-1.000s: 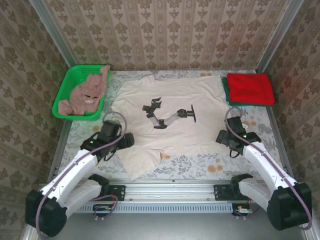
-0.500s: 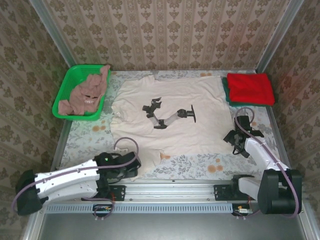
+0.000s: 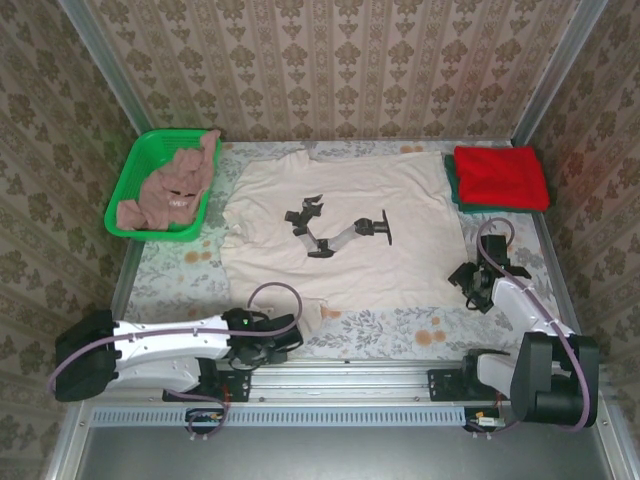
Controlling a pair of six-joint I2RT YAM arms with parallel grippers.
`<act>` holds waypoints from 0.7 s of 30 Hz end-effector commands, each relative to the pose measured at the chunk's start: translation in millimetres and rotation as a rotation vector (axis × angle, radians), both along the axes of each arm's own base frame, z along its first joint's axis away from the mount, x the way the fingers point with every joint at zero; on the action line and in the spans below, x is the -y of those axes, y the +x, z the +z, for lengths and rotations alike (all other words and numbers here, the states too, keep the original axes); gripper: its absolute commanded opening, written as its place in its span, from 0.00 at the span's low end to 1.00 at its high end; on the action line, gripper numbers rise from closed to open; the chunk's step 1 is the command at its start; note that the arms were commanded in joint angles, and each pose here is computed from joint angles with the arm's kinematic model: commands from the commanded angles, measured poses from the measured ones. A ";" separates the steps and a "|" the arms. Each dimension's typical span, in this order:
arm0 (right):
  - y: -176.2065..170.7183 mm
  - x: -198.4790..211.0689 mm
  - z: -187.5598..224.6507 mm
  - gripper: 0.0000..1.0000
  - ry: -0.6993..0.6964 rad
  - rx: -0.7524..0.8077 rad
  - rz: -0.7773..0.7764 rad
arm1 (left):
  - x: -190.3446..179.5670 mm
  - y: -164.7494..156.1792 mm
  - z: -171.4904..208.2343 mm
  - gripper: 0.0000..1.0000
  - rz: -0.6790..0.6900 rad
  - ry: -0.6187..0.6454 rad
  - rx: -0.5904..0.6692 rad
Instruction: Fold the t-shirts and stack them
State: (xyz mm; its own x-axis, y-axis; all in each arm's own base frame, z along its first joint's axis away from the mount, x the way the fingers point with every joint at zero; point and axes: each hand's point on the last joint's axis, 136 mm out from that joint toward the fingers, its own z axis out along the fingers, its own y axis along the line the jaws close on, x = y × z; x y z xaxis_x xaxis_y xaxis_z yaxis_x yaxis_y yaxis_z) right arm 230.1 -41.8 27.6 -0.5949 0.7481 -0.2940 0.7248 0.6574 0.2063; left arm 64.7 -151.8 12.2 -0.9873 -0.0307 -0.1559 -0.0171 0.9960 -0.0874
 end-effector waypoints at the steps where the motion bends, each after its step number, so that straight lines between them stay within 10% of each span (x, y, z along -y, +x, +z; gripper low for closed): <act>1: -1.4 -4.4 -7.4 0.68 0.028 -0.014 0.016 | -8.8 -7.1 -9.0 0.36 0.019 0.004 -0.022; 12: -1.7 -8.9 -8.3 0.52 0.047 -0.017 0.038 | -22.2 2.7 15.1 0.10 0.016 -0.015 0.060; 21: -3.5 -10.0 -2.1 0.66 0.062 0.011 0.002 | -32.0 11.3 29.4 0.05 0.014 -0.039 0.125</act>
State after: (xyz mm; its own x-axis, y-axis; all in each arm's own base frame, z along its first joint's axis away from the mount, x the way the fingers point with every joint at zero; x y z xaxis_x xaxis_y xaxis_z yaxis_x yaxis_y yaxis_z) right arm 233.1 -34.3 29.1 -0.6096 0.7423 -0.2784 0.7029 0.6684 0.2432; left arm 71.7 -131.7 38.4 -0.9673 -0.0728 -0.2429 -0.0290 0.9834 -0.1792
